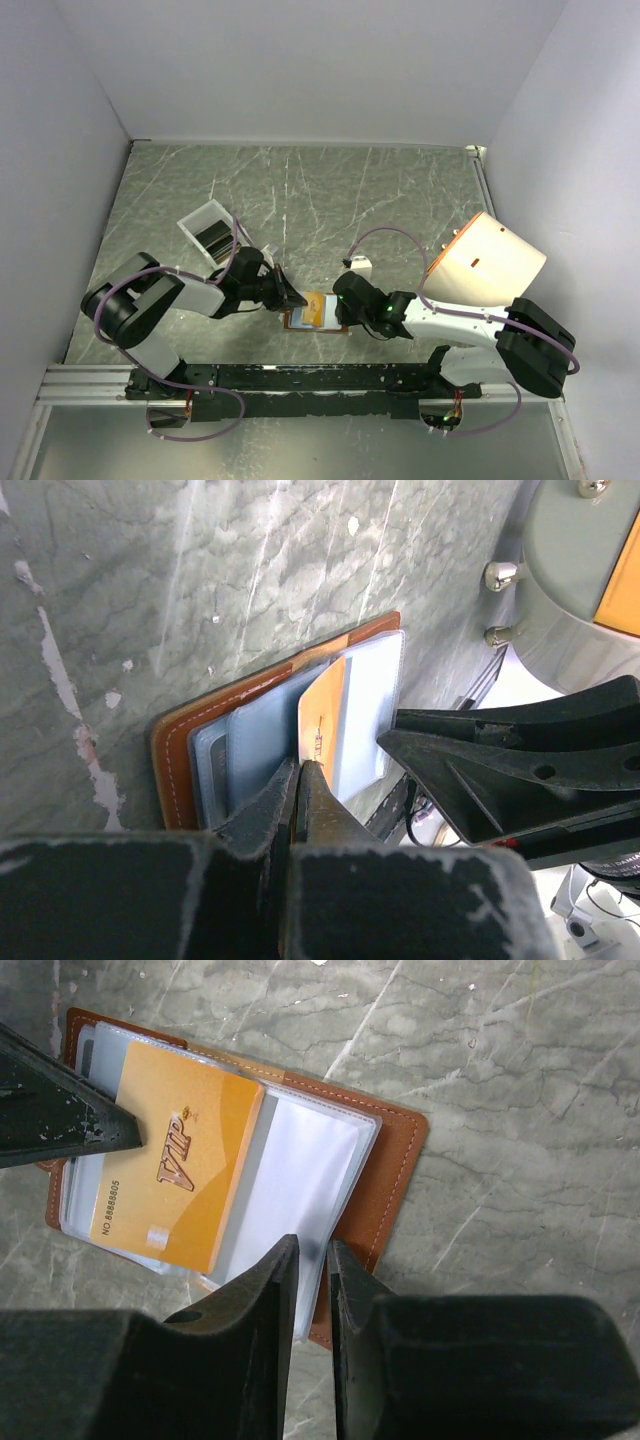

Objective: Put the credit cards into the card holder
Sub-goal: Insert the credit card into the card holder.

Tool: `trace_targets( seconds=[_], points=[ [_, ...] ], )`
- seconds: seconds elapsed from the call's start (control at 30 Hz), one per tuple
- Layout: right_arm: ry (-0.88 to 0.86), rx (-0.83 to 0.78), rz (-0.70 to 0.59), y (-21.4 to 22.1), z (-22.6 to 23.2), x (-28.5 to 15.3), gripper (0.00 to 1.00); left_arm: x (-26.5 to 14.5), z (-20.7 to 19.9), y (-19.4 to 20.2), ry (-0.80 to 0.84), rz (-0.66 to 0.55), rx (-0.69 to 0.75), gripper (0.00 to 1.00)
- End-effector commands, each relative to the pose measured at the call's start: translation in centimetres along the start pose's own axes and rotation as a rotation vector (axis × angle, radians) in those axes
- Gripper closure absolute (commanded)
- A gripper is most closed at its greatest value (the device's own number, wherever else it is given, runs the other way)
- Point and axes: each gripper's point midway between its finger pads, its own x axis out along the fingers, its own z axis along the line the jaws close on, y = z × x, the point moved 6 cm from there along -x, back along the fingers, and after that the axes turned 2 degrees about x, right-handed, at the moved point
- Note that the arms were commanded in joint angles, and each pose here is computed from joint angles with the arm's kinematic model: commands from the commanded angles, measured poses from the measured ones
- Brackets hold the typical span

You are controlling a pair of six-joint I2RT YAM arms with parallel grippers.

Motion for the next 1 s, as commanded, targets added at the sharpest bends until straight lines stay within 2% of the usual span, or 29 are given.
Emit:
trace_targets(
  seconds=[0.0,0.27,0.43,0.57,0.63,0.97],
  points=[
    [-0.016,0.016,-0.017,-0.2,0.3,0.0,0.81,0.5,0.4,0.3,-0.032,-0.017,0.025,0.93],
    [-0.022,0.021,-0.017,-0.1,0.3,-0.1,0.81,1.1,-0.1,1.1,-0.032,0.004,0.039,0.92],
    [-0.024,0.02,-0.018,-0.2,0.4,-0.1,0.81,1.4,-0.4,1.1,-0.044,0.009,0.057,0.76],
    [-0.012,0.017,-0.03,-0.7,0.4,-0.4,0.81,1.3,-1.0,0.6,-0.062,0.003,0.087,0.56],
    [-0.007,0.016,-0.039,-0.9,0.4,-0.6,0.81,1.0,-1.3,0.3,-0.084,-0.012,0.103,0.5],
    [0.007,0.013,-0.021,-0.4,0.1,-0.3,0.81,-0.3,-2.4,-1.2,-0.178,-0.071,0.167,0.45]
  ],
)
